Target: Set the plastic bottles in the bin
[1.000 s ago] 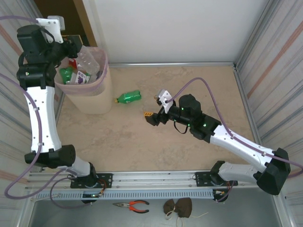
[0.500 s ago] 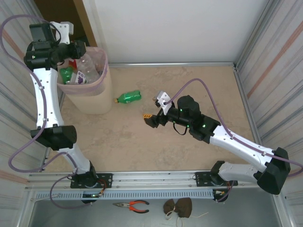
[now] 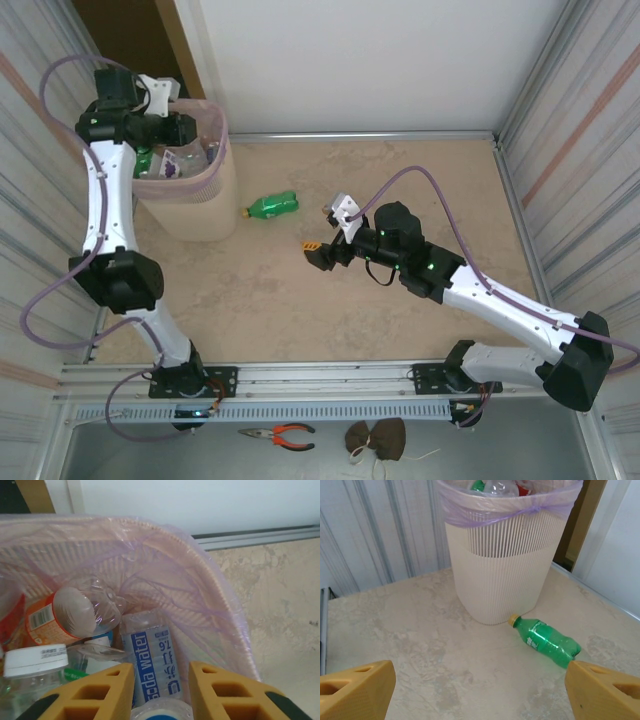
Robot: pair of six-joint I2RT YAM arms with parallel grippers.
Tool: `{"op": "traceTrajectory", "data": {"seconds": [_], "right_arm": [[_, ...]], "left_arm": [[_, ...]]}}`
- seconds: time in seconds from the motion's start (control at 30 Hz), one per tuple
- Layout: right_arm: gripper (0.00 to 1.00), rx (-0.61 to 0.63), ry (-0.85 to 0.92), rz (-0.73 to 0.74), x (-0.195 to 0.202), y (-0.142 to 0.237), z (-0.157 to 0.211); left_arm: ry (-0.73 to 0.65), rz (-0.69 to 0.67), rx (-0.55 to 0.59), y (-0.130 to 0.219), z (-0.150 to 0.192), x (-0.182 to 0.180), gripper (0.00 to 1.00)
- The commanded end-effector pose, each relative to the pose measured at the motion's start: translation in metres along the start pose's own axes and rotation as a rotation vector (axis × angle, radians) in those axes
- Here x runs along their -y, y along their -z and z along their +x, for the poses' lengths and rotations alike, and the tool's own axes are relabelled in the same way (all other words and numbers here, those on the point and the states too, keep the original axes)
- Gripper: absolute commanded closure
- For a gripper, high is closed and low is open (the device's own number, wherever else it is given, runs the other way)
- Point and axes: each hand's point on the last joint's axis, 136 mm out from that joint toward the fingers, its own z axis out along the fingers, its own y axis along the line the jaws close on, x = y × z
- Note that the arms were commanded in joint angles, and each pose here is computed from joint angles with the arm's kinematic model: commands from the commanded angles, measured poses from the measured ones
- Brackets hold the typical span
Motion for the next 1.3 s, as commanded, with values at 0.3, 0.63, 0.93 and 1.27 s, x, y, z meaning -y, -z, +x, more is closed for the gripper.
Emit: {"op": "traceTrajectory", "data": {"seconds": [0.3, 0.63, 0.93, 1.27], "right_arm": [[0.13, 0.000, 0.020, 0.019, 0.001, 0.000, -0.001], [0.13, 0.015, 0.025, 0.021, 0.001, -0.001, -0.007], [0.13, -0.019, 0.020, 0.045, 0.007, -0.009, -0.006], [0.14, -0.141, -0.283, 0.257, 0.073, -0.035, 0.013]], "left_arm": [[-0.044, 0.017, -0.198, -0.056, 0.065, 0.018, 0.65], [-0.012, -0.012, -0.174, -0.059, 0.081, 0.010, 0.51], [0.025, 0.043, 0.037, -0.011, 0.024, 0.020, 0.31], [0.008, 0.106, 0.186, 0.054, -0.011, 0.047, 0.25]]}}
